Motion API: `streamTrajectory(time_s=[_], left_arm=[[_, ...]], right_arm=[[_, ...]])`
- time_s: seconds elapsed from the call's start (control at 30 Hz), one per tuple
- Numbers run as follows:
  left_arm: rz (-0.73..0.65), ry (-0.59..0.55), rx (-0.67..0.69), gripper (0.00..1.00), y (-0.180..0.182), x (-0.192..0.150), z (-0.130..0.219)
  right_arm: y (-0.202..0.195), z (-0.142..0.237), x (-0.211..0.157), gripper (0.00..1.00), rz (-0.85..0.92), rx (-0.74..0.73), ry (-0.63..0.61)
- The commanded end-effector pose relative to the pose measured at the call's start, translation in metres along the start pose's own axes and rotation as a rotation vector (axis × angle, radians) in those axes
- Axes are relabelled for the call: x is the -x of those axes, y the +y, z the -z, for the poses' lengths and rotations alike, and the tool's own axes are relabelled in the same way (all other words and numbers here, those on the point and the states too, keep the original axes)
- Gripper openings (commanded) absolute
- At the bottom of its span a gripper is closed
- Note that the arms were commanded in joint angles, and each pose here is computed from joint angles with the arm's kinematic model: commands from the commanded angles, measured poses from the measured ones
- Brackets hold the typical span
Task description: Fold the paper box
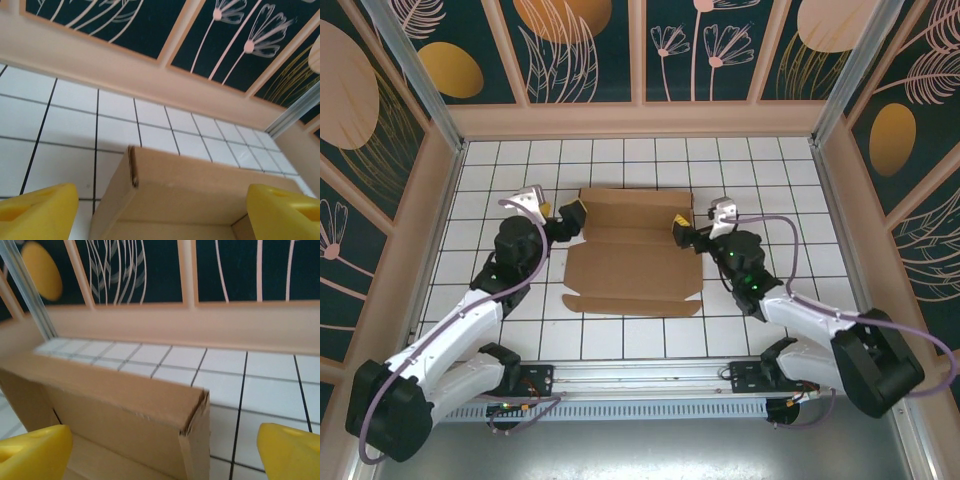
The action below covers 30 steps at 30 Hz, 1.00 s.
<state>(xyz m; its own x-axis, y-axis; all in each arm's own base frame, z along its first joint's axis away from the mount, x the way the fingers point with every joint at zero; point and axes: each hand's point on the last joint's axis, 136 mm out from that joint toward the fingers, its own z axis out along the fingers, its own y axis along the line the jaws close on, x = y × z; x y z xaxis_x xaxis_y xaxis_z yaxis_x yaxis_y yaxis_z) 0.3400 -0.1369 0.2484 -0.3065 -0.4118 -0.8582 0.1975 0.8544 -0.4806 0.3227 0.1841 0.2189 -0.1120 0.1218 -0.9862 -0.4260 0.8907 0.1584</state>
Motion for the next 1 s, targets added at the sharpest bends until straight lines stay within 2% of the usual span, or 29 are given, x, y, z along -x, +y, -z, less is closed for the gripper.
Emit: streamTrajectory(time_s=[0.0,0.13,0.4,0.6,0.77,0.87,0.97], left_arm=[[0.055,0.044,0.015,0.85,0.006,0.000,-0.023],[0.103,0.086,0.048,0.85,0.021,-0.011,-0.046],[0.160,0.150,0.062,0.82,0.040,-0.045,-0.070],[0.237,0.240,0.099,0.76,0.062,-0.094,-0.076],[0.258,0.289,0.139,0.70,0.074,-0.116,-0.074],[0.250,0.274,0.144,0.70,0.071,-0.106,-0.073],[0.211,0.207,0.135,0.81,0.058,-0.070,-0.071]], right_arm=[[-0.016,-0.006,0.027,0.92,-0.117,-0.045,-0.037],[-0.038,-0.030,0.020,0.91,-0.171,-0.136,0.083],[-0.042,-0.053,-0.023,0.86,-0.174,-0.144,0.222],[-0.048,-0.051,-0.046,0.83,-0.182,-0.167,0.259],[-0.051,-0.048,-0.052,0.82,-0.175,-0.184,0.272],[-0.049,-0.046,-0.034,0.84,-0.147,-0.176,0.240],[-0.049,-0.037,-0.002,0.91,-0.090,-0.188,0.159]])
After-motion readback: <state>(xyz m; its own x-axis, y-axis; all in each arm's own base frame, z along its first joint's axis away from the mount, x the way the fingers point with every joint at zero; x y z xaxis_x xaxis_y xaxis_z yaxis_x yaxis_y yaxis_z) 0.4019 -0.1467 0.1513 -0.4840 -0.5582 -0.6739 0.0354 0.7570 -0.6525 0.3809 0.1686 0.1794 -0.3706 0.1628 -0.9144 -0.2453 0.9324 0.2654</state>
